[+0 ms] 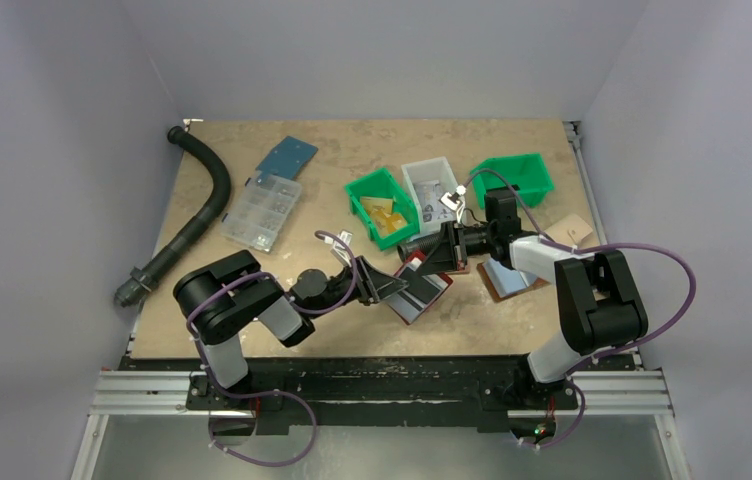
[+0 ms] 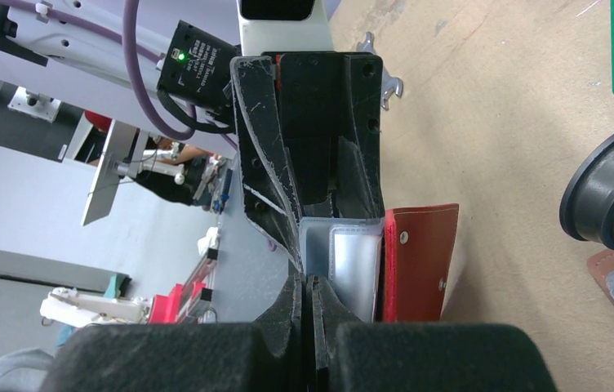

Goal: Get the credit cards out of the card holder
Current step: Remove the credit card from the card holder.

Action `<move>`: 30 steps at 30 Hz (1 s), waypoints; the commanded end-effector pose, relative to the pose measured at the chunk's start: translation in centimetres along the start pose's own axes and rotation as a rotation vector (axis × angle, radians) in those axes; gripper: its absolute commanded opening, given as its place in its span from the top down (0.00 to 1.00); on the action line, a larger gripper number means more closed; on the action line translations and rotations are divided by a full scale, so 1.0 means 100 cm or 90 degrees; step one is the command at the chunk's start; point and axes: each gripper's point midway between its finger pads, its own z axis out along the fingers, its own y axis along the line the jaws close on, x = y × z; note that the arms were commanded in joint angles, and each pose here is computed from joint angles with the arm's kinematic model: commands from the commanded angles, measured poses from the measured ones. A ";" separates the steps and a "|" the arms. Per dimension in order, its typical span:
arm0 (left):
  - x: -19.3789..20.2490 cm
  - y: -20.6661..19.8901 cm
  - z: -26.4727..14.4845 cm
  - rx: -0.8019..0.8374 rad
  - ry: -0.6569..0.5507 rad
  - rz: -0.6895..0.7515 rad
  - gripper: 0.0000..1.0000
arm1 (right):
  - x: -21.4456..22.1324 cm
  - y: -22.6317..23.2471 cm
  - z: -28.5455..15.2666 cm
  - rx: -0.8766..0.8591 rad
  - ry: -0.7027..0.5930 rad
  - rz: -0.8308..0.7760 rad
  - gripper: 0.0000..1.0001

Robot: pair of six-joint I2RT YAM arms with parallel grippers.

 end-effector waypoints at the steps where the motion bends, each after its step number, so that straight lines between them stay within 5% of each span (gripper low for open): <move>1: -0.037 -0.076 -0.002 0.190 -0.099 0.056 0.58 | -0.003 0.011 -0.002 -0.027 0.004 -0.019 1.00; 21: -0.033 -0.084 -0.011 0.205 -0.089 0.059 0.69 | -0.010 -0.034 -0.014 0.150 -0.016 -0.040 1.00; 30: -0.031 -0.080 -0.009 0.199 -0.083 0.054 0.89 | -0.010 -0.035 -0.014 0.152 -0.015 -0.038 1.00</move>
